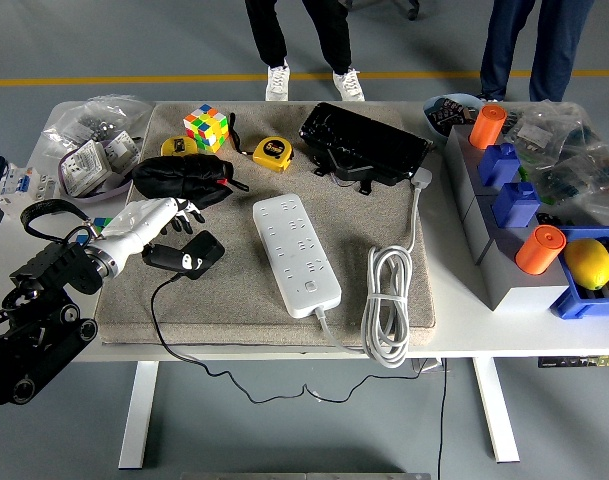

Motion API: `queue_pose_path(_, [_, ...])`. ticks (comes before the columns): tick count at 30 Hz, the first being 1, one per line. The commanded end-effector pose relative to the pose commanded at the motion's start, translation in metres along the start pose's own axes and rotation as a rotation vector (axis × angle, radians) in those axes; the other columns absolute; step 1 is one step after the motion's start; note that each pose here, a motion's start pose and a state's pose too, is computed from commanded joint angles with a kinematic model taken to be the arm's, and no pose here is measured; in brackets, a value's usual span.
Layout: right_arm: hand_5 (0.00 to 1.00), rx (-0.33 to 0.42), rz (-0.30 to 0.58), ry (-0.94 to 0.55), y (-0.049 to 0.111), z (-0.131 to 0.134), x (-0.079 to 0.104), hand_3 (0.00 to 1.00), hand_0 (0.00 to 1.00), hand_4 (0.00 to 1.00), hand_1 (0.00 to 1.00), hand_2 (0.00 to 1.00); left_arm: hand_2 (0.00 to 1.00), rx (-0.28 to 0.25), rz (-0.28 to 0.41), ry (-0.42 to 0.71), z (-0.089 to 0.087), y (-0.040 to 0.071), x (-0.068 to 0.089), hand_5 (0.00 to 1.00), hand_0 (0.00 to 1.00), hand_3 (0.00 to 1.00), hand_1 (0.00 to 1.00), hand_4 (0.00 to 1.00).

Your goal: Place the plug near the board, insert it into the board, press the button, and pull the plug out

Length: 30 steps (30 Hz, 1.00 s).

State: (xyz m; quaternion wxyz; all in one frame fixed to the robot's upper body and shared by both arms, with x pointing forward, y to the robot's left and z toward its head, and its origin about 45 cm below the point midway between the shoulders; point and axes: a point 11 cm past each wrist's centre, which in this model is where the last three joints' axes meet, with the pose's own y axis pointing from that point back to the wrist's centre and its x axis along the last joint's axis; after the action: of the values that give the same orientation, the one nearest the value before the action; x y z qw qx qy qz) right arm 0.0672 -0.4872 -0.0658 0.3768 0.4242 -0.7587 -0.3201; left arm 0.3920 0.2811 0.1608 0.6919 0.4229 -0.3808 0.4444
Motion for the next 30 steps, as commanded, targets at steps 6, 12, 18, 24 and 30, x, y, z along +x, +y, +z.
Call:
queue_pose_path(6, [0.224, 0.000, -0.001, -0.001, 0.000, 0.000, 0.000, 0.546, 0.607, 0.757, 0.607, 0.554, 0.614, -0.011, 0.037, 0.032, 0.004, 0.002, 0.015, 0.440, 0.447, 0.703, 0.602, 0.998])
queue_pose_path(12, [0.223, -0.002, -0.001, -0.001, 0.000, 0.001, -0.001, 0.546, 0.607, 0.756, 0.607, 0.554, 0.635, -0.109, 0.166, 0.196, 0.017, 0.006, 0.039, 0.499, 0.450, 0.706, 0.616, 0.998])
queue_pose_path(18, [0.223, -0.004, 0.001, 0.000, 0.000, 0.000, -0.001, 0.546, 0.607, 0.757, 0.607, 0.554, 0.660, -0.171, 0.309, 0.412, 0.026, 0.009, 0.053, 0.561, 0.529, 0.712, 0.647, 0.998])
queue_pose_path(24, [0.223, -0.016, 0.006, -0.001, -0.001, 0.001, -0.002, 0.546, 0.607, 0.756, 0.607, 0.554, 0.667, -0.159, 0.444, 0.626, 0.019, 0.015, 0.052, 0.481, 0.534, 0.722, 0.654, 0.998])
queue_pose_path(30, [0.226, -0.027, 0.019, -0.002, -0.001, 0.004, 0.002, 0.546, 0.607, 0.755, 0.607, 0.557, 0.678, -0.144, 0.560, 0.773, 0.008, 0.021, 0.061, 0.431, 0.545, 0.680, 0.656, 0.972])
